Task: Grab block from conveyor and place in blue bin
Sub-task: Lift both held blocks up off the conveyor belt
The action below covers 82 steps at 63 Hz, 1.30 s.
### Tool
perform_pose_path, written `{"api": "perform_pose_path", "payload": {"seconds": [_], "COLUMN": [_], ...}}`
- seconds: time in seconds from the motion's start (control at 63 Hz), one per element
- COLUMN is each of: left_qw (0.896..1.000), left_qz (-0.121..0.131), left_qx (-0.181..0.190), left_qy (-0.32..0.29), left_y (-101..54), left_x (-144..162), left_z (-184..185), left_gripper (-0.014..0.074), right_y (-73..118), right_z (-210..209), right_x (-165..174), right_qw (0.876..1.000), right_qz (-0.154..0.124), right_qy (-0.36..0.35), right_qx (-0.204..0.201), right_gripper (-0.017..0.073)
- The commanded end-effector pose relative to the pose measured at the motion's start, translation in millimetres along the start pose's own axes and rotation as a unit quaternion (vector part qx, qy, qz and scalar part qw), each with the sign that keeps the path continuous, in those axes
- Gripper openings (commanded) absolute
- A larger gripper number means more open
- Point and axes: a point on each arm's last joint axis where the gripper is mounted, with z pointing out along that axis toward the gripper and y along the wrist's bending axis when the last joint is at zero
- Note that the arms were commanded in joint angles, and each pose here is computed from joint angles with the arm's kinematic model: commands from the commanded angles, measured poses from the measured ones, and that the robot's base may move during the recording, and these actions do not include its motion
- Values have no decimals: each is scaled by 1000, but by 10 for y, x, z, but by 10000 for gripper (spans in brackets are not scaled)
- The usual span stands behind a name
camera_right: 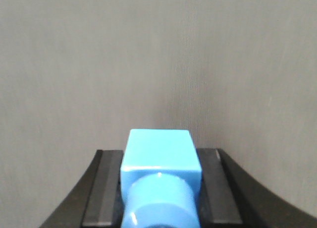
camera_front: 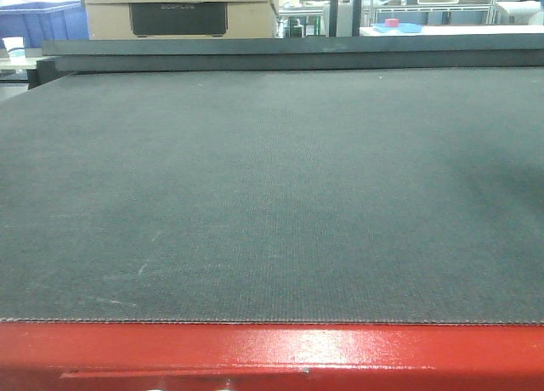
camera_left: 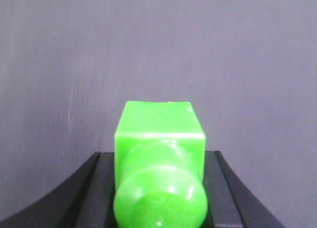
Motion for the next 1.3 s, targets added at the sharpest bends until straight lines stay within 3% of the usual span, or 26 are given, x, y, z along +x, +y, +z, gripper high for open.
{"api": "perform_pose_path", "payload": {"seconds": [0.0,0.286,0.461,0.572,0.778,0.858,0.985,1.096,1.286], "left_qw": [997,977,961,950,925,925,936,946,947], "left_qz": [10,52,58,79,74,75,75,79,82], "left_qx": [14,61,70,61,59,59,66,70,68], "left_qy": [-74,-199,-261,-294,-368,-367,-337,-308,-305], "left_y": [-118,-415,-401,-379,-356,-355,-363,-369,-368], "left_x": [-13,195,352,399,397,409,453,499,504], "left_z": [-204,-676,-1105,-1332,-1612,-1628,-1591,-1558,-1554], "left_gripper": [-111,-111,-111,-111,-111,-111,-111,-111,-111], "right_y": [9,12,78,75,78,78,69,66,102], "right_z": [-141,-560,-1056,-1317,-1600,-1627,-1585,-1572,-1616], "right_x": [-38,166,416,510,490,488,535,550,578], "right_qw": [998,982,966,952,920,917,929,931,930], "right_qz": [-2,-9,-56,-59,-57,-56,-79,-81,-87], "right_qy": [-67,-186,-253,-298,-385,-394,-362,-354,-357], "right_qx": [-2,-7,-24,-28,-31,-31,-18,-17,-35], "right_gripper": [-162,-162,-162,-162,-162,-162,-162,-162,-162]}}
